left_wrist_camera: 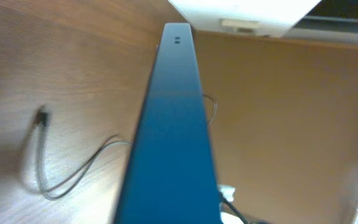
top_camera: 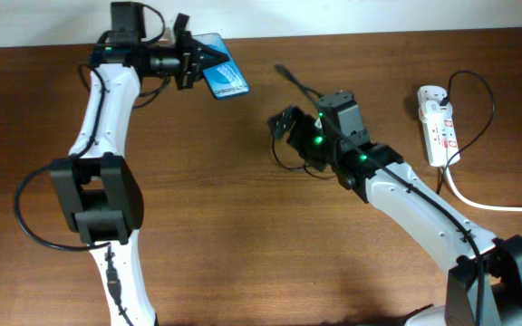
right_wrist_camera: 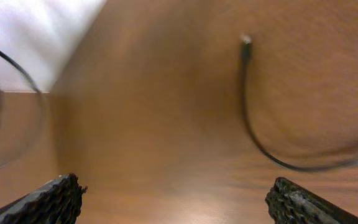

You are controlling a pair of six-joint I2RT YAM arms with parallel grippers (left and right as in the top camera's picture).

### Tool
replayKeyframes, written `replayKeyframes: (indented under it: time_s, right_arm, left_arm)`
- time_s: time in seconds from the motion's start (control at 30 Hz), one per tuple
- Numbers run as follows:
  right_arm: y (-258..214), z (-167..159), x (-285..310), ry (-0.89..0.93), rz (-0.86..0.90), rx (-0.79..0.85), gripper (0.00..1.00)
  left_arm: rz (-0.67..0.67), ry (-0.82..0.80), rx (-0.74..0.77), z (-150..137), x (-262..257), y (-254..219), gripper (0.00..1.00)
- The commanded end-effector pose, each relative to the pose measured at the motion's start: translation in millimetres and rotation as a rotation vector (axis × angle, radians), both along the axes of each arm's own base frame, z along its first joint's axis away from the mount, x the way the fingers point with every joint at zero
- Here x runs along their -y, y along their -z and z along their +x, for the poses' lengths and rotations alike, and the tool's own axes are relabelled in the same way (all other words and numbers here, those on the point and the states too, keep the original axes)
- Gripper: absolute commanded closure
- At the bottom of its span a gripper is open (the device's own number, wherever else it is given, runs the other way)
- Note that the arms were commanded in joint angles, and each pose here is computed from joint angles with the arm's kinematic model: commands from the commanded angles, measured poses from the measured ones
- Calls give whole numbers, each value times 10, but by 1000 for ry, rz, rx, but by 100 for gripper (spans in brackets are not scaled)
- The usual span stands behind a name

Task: Plug charger to phone and switch on socket
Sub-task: 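Grasp the black cable's USB-C plug end with the right gripper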

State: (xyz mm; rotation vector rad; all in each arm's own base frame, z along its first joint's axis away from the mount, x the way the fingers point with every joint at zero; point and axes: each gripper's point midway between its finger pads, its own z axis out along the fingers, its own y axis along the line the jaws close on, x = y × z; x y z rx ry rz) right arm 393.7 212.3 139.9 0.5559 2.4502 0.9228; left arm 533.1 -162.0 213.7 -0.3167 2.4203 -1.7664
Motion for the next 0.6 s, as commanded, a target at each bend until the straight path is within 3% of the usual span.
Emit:
replayKeyframes:
  time_s: [0.0,0.13,0.23,0.33,0.4,0.47,0.57]
  right_arm:
    - [184,-214,291,-151,-193,-12,2]
    - [297,-363,438,-241,-260,-55,24]
    - [47,-305,401,-265,-268,-74,32]
    - [-311,0,322,-310,-317,-100,33]
    - [-396,190,259,-313,-319,-101,40]
    - [-269,463,178,-282,-305,-115,61]
    - [147,650,67,-268,-274,-162,66]
  left_arm:
    - [24,50,162,-112,-159,-202,100]
    - [42,53,183,-150,-291,-155,100]
    - [38,44,105,-262,-418,-85,100]
    - [-8,55,117,-298,-460,-158,100]
    - [-24,69,110,-351,-445,-169,100]
    - [-24,72,102,-373,-443,-162,100]
    - [-24,73,102,-373,-442,-161,100]
